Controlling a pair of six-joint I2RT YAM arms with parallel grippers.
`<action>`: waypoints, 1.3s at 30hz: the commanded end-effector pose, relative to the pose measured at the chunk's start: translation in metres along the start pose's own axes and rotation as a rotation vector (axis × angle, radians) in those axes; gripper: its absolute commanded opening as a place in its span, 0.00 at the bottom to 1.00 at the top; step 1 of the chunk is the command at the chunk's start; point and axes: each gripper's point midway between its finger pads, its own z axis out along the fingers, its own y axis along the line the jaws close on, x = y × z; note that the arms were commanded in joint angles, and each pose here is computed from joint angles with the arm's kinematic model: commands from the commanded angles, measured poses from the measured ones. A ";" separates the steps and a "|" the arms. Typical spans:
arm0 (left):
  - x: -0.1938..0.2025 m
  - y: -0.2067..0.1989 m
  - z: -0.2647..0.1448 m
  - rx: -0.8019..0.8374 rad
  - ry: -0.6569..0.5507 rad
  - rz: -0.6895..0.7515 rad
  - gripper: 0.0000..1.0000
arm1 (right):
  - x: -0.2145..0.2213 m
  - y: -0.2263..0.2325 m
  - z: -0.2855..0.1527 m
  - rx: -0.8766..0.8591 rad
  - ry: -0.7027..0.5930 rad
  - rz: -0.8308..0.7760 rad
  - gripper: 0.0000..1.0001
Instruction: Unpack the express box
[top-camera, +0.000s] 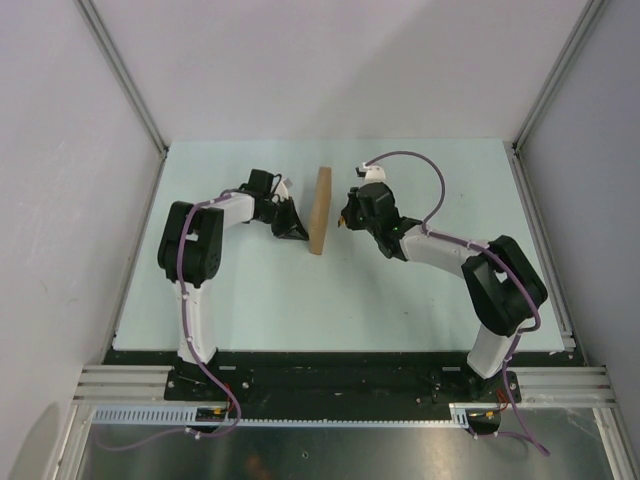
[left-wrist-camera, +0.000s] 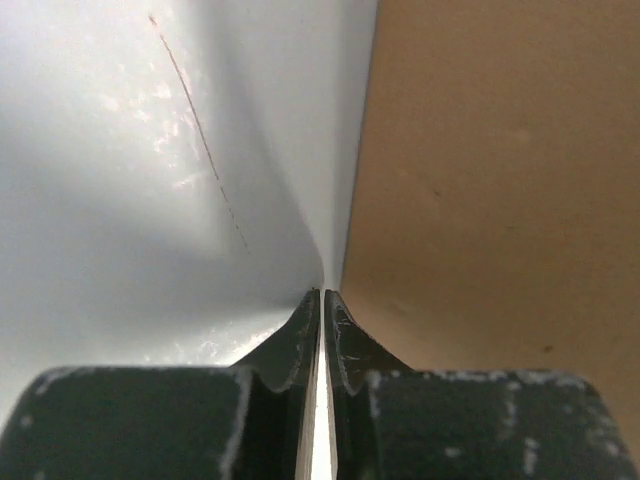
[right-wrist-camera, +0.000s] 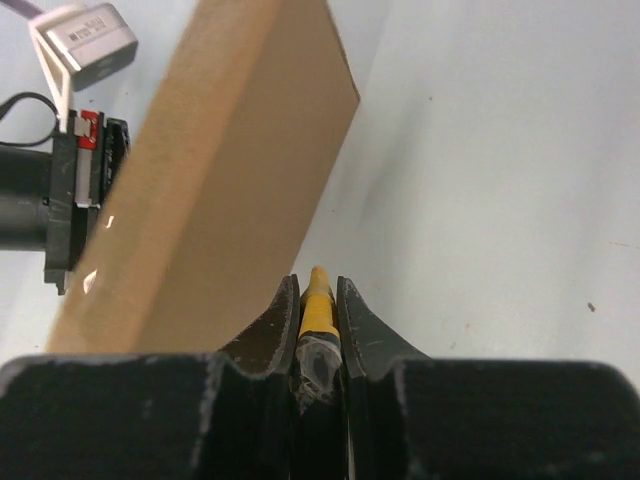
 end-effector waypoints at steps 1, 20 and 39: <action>0.019 -0.014 -0.011 0.051 0.052 0.029 0.10 | -0.026 0.020 0.005 -0.047 -0.073 -0.005 0.00; -0.015 -0.043 -0.071 -0.068 -0.193 0.215 0.45 | -0.033 -0.001 -0.008 0.085 -0.063 -0.028 0.00; -0.087 -0.125 -0.080 -0.146 -0.420 0.520 0.84 | -0.038 -0.033 -0.053 0.229 -0.011 -0.015 0.00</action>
